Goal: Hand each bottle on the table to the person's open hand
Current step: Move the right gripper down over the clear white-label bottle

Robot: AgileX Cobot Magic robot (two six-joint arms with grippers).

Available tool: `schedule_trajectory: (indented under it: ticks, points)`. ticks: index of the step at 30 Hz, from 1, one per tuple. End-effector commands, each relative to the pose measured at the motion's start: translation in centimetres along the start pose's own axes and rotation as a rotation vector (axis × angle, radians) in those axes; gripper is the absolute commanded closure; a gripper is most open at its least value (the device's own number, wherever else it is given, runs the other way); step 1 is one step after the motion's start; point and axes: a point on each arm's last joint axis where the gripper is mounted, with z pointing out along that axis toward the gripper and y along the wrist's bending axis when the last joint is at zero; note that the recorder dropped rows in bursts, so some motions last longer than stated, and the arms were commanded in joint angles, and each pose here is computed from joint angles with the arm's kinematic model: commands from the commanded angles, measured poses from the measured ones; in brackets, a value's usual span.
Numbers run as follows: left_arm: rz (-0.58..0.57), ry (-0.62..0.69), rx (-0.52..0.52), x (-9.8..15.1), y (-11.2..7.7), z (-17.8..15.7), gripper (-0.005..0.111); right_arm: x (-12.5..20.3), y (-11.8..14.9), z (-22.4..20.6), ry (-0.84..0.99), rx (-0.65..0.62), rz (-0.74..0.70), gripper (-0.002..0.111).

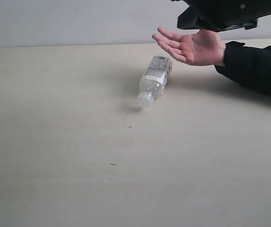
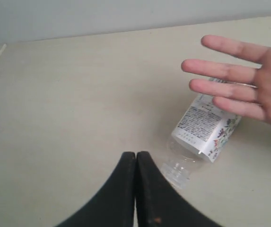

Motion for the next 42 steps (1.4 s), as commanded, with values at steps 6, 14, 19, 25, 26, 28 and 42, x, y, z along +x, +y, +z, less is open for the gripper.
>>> schedule_trajectory:
  ticks: [6,14,19,25,26,28,42]
  points:
    - [0.004,-0.014,0.011,-0.1,-0.1,0.0,0.107,0.2,-0.6,6.1,-0.084,0.045,0.169,0.105]
    - [0.004,-0.014,0.011,-0.1,-0.1,0.0,0.107,0.2,-1.5,11.1,0.011,0.049,0.142,0.091]
    - [0.004,-0.014,0.011,-0.1,-0.1,0.0,0.107,0.1,-2.3,12.0,-0.038,0.090,0.118,0.096]
    - [0.004,-0.014,0.011,-0.1,-0.1,0.0,0.107,-0.5,-2.4,11.8,-0.091,0.110,0.050,0.107]
    - [0.004,-0.014,0.011,-0.1,-0.1,0.0,0.107,-0.5,-2.4,11.7,-0.092,0.109,0.049,0.107]
    - [0.004,-0.014,0.011,-0.1,-0.1,0.0,0.107,-0.5,-2.2,11.5,-0.087,0.102,0.053,0.107]
    - [0.004,-0.014,0.011,-0.1,-0.1,0.0,0.107,1.3,2.5,11.4,0.360,-0.195,0.223,0.069]
